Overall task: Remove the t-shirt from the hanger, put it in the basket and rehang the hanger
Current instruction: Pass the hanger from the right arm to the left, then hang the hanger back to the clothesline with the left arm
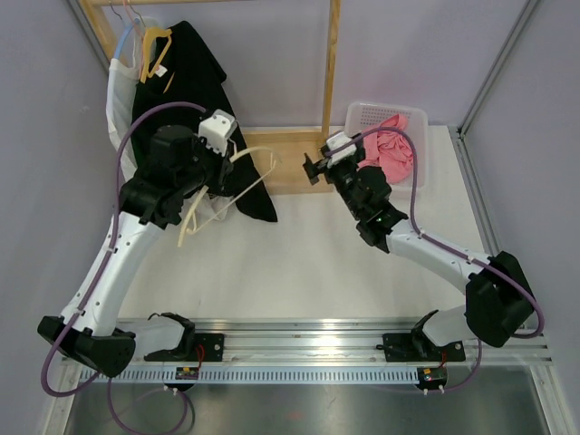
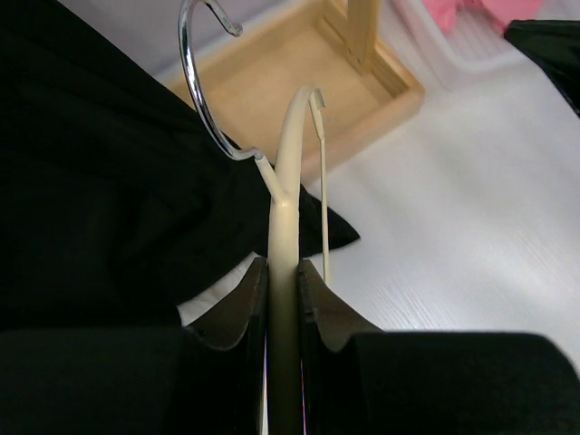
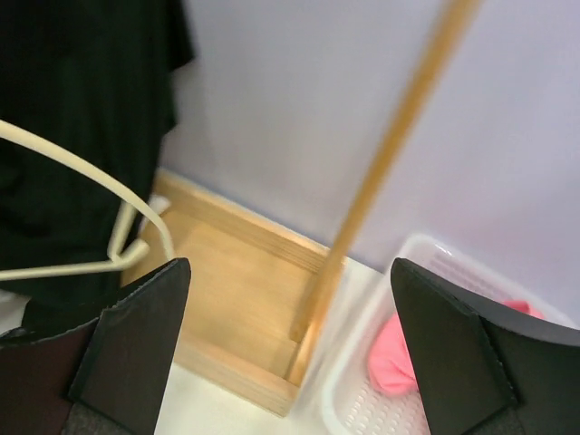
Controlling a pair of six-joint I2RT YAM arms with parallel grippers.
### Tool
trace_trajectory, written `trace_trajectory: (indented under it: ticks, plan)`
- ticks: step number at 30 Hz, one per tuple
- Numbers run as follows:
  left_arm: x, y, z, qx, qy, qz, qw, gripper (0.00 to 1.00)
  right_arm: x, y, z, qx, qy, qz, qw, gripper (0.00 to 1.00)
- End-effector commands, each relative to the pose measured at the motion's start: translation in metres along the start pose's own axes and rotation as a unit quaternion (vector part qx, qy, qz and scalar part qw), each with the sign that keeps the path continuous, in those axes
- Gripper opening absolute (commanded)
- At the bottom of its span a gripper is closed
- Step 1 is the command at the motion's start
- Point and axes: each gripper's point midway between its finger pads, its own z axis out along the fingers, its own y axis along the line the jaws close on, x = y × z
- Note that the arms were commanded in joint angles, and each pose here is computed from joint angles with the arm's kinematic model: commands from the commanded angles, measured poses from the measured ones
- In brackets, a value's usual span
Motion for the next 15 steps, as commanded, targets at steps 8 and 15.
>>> trace_trajectory:
  ticks: [8, 15]
  plan:
    - [-0.131, 0.047, -0.011, -0.104, -0.176, -0.005, 0.979, 0.00, -0.016, -0.124, -0.029, 0.200, -0.046, 0.165, 0.965, 1.00]
    - [-0.188, 0.066, 0.023, -0.123, -0.197, -0.011, 0.973, 0.00, -0.017, -0.123, -0.030, 0.194, -0.046, 0.163, 0.966, 0.99]
